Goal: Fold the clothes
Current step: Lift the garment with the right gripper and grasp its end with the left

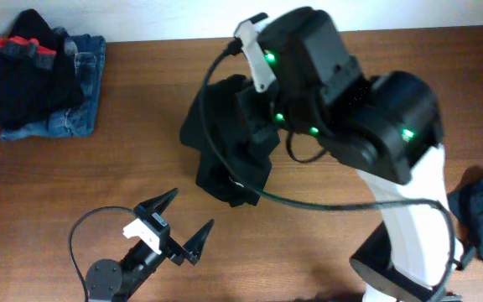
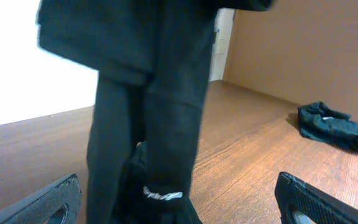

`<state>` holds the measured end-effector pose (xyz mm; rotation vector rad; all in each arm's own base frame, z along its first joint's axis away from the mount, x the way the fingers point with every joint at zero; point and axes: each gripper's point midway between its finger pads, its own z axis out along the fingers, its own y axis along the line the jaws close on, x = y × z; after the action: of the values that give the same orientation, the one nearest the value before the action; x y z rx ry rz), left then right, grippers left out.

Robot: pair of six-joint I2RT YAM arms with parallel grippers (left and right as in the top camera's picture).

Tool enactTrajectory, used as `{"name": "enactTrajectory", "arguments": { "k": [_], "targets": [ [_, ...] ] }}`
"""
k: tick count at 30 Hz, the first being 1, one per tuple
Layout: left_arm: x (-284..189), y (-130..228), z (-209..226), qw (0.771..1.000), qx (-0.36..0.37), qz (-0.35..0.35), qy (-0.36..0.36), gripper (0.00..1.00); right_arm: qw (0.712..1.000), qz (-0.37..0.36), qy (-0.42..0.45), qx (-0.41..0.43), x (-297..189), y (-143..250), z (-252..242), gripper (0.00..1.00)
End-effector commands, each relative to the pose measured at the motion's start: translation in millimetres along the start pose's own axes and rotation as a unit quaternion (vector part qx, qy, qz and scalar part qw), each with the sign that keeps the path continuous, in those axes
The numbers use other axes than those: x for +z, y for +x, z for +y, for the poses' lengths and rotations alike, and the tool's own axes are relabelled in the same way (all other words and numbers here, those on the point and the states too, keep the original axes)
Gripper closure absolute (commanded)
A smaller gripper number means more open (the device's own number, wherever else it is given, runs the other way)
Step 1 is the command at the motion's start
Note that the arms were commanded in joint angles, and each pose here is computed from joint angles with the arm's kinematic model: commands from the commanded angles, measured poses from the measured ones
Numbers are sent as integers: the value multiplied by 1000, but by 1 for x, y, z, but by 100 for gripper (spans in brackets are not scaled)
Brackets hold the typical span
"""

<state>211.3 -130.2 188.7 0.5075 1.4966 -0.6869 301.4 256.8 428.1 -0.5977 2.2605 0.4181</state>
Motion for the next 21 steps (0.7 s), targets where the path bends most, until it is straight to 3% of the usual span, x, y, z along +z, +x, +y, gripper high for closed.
{"name": "enactTrajectory", "arguments": {
  "k": [1, 8, 21],
  "targets": [
    [0, -4, 3, 1000, -16, -11, -11, 1, 999, -40, -6, 8, -34, -7, -1, 96],
    [1, -8, 2, 998, -58, -17, -6, 1, 998, -67, -18, 9, -52, -13, 2, 96],
    [19, 22, 15, 989, -139, 39, -13, 1, 985, -146, -88, 8, -88, -41, 24, 96]
  ]
}}
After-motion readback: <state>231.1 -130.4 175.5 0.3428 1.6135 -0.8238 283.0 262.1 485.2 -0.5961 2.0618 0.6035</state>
